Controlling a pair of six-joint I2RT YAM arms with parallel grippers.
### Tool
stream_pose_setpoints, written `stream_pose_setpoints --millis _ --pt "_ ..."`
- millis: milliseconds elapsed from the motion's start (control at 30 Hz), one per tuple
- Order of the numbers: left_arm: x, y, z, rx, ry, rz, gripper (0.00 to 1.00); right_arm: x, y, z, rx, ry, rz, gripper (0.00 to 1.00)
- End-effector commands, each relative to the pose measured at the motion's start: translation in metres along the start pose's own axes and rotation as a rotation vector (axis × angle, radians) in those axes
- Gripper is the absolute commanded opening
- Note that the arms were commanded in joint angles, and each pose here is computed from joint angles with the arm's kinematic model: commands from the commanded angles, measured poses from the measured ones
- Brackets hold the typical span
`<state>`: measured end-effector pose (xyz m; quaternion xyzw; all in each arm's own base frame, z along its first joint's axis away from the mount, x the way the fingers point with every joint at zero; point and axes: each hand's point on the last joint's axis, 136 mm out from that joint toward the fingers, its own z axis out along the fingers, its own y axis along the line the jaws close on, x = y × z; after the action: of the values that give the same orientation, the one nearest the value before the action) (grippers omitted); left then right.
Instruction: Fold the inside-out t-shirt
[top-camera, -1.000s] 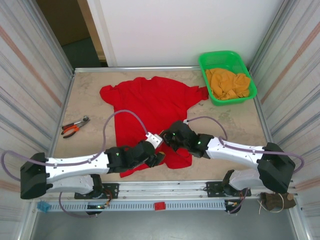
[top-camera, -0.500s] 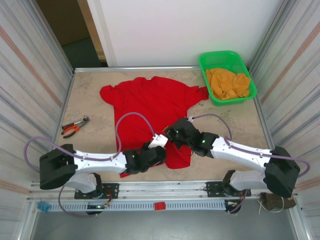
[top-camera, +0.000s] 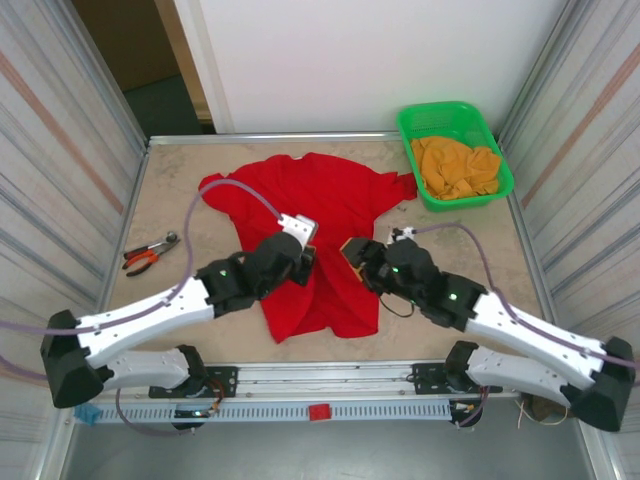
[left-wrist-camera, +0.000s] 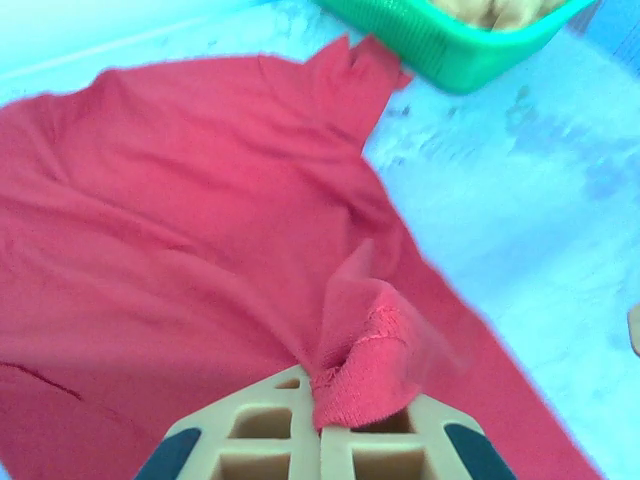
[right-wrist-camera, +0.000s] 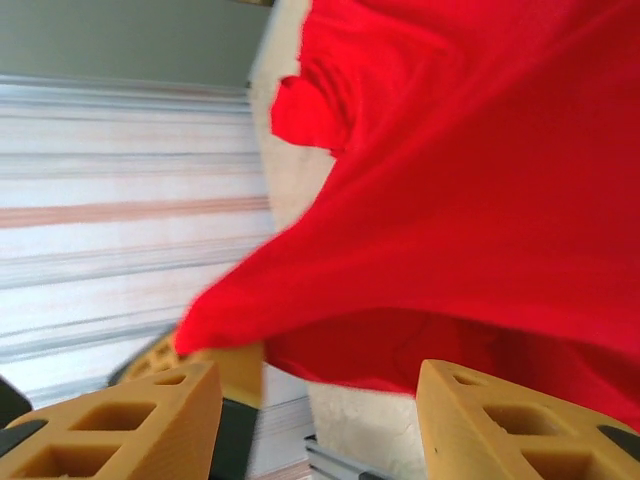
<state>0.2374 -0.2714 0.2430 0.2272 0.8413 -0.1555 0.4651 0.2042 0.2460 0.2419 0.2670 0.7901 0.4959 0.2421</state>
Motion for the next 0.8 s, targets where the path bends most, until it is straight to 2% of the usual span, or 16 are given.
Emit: stream_pose_setpoints --millis 0,133,300,533,767 --pt "0.001 -0.008 -0.021 0.088 0.08 0.063 0.0 0.004 -0.035 -0.014 0.062 0.007 -0.103 0.48" --pt "-0.012 -0.013 -0.027 0.12 0.079 0.084 0.0 0.031 -0.045 -0.012 0.037 0.073 -0.161 0.36" --pt "-0.018 -0.022 -0.03 0.162 0.099 0.133 0.0 0.058 -0.063 0.014 0.071 0.101 -0.209 0.2" --pt "-0.01 -0.027 -0.046 0.237 0.1 0.124 0.0 0.065 -0.061 0.054 0.104 0.081 -0.285 0.15" --pt "-0.007 -0.036 -0.056 0.31 0.09 0.076 0.0 0.068 -0.042 0.098 0.075 0.03 -0.353 0.12"
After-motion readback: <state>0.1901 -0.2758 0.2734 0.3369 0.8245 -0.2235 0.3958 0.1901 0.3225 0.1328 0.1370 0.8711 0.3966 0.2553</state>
